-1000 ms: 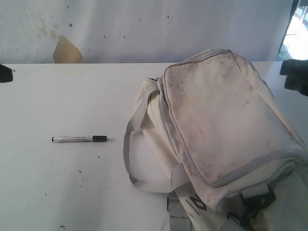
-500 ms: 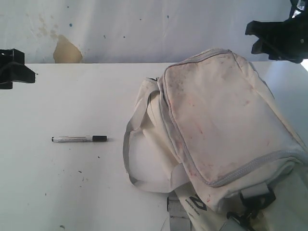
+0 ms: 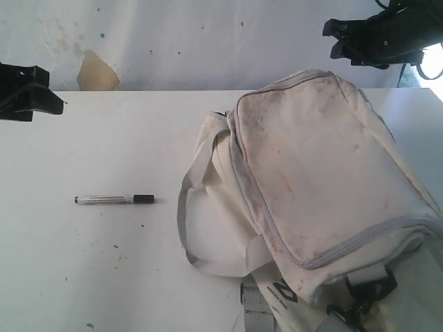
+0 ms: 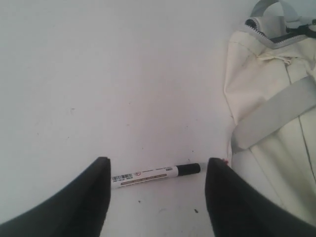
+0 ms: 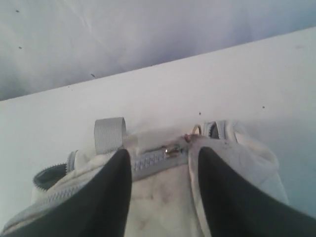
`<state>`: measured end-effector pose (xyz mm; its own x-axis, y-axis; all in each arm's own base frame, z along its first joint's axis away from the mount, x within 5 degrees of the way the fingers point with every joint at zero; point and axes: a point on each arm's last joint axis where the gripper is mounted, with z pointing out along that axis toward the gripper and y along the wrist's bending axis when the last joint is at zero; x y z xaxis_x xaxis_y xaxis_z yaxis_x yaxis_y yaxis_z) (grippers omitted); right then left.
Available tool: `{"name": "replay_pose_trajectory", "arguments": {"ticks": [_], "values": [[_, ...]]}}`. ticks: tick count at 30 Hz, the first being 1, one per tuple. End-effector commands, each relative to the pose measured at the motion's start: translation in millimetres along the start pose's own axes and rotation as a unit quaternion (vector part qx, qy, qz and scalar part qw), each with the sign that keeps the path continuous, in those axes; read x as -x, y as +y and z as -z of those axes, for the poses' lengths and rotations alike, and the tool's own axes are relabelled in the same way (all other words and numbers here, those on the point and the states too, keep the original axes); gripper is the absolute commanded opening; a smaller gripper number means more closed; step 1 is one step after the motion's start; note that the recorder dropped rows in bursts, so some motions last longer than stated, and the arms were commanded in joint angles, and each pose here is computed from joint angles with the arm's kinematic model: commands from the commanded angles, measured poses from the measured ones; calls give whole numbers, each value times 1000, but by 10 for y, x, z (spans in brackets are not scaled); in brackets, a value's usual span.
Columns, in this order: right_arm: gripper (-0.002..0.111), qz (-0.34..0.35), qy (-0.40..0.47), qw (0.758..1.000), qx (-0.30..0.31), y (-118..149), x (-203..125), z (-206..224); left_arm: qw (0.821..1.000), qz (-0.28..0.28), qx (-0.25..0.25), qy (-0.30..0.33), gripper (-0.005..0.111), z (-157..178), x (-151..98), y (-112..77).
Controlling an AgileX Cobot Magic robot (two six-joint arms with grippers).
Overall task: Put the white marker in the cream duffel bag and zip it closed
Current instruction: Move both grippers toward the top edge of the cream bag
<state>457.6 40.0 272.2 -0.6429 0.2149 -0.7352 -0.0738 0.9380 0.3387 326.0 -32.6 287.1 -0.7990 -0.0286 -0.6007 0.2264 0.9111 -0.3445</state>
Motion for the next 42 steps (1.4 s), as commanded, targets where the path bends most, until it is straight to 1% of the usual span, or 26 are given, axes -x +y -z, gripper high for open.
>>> {"name": "replay_pose_trajectory", "arguments": {"ticks": [1,8,12,17,19,20,23,24,25,26,29,30,31,32,33,34,35,37,38,40,41,42], "values": [[41,13,-12,1000,1,-33,90,-209,1000,-3,-9,0,60,-29,111,-14],[41,7,-11,1000,-6,-142,40,-532,998,-46,12,-30,60,-87,180,50],[41,-3,10,1000,-4,-181,-60,-637,998,-39,21,-42,60,-139,202,90],[40,-14,30,999,3,-187,-125,-685,999,-29,17,-22,59,-301,162,159],[32,-14,33,999,7,-170,-115,-660,999,-40,22,-21,56,-353,158,191],[21,-13,35,999,10,-155,-98,-646,998,-40,24,-30,54,-360,175,199],[0,-10,44,999,16,-134,-87,-632,999,-30,15,-38,52,-384,189,193],[0,-3,41,999,19,-117,-51,-616,999,-32,5,-35,51,-414,184,188],[0,6,38,999,20,-108,-24,-606,999,-31,-5,-33,51,-432,177,172],[0,26,31,999,24,-83,27,-568,999,-42,-17,-27,51,-444,195,138],[0,45,17,999,23,-40,113,-459,998,-54,-40,-16,51,-475,261,46],[0,92,11,995,25,-18,146,-411,997,-58,-46,-22,51,-491,294,-18],[0,120,11,992,27,-8,155,-390,997,-56,-51,-23,51,-515,307,-45],[0,214,20,976,36,13,146,-361,996,-64,-58,-23,51,-553,329,-113],[0,282,25,958,44,30,141,-334,995,-71,-67,-18,51,-611,342,-178],[0,328,25,943,53,52,144,-305,994,-76,-74,-14,51,-663,352,-224],[0,350,22,935,56,66,154,-286,993,-83,-82,-6,51,-751,359,-285],[0,369,15,928,55,83,185,-244,992,-92,-91,2,53,-911,373,-376],[0,380,12,923,55,91,197,-226,991,-94,-94,4,56,-986,394,-389],[0,392,7,918,55,111,224,-178,991,-74,-114,4,67,-1105,454,-399],[0,383,5,922,56,117,232,-169,989,-52,-137,3,71,-1156,489,-423],[0,356,1,933,55,120,242,-169,987,-44,-154,4,71,-1190,505,-442]]}}
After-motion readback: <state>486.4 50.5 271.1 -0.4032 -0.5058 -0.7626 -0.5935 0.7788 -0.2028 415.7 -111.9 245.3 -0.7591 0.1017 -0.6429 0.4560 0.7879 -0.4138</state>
